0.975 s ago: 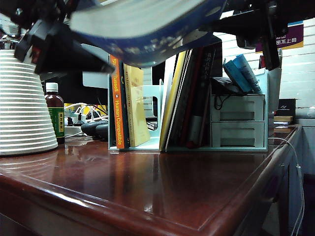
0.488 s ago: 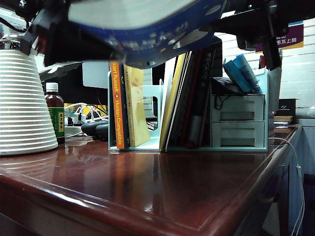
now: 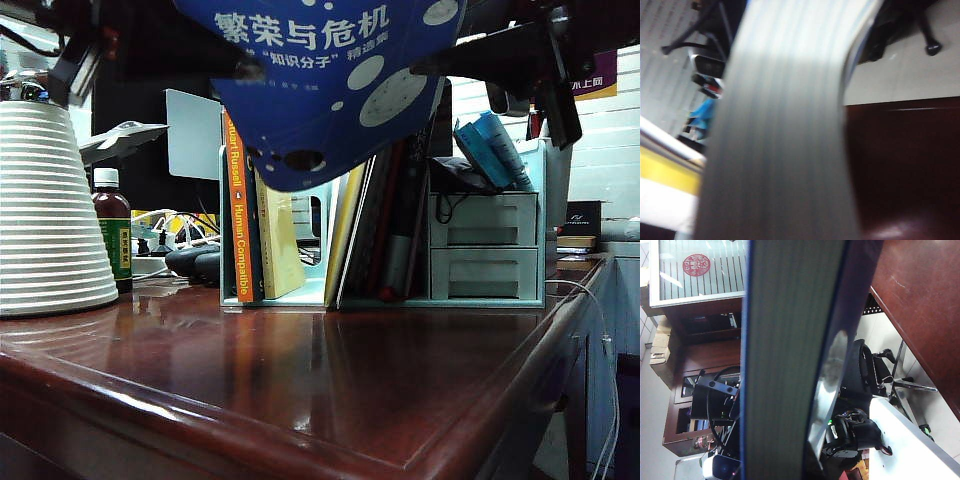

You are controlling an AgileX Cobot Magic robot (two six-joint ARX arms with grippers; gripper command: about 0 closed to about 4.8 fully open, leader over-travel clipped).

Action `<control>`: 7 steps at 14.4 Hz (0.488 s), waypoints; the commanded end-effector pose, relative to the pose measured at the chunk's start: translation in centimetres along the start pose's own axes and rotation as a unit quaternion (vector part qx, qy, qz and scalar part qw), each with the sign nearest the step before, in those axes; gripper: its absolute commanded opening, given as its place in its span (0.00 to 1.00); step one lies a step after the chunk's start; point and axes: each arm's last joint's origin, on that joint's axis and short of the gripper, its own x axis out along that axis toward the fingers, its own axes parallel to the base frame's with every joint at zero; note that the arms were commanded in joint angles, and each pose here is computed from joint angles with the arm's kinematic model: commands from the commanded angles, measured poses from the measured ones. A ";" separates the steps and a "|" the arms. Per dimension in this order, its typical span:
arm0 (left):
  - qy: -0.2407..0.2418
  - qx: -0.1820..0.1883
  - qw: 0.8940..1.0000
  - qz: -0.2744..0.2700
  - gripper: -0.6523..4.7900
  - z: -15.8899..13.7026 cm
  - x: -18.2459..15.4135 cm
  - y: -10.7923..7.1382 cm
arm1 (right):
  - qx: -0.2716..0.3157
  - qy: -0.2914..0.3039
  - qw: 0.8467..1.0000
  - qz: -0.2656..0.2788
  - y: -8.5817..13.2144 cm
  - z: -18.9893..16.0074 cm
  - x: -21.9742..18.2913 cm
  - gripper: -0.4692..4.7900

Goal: Pick up the blue book and put it on the bookshelf.

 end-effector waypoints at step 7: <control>-0.071 -0.056 0.984 0.152 0.11 2.8 -2.3 3.7 | -0.146 -0.037 0.988 0.038 2.5 0.3 -2.1 1.00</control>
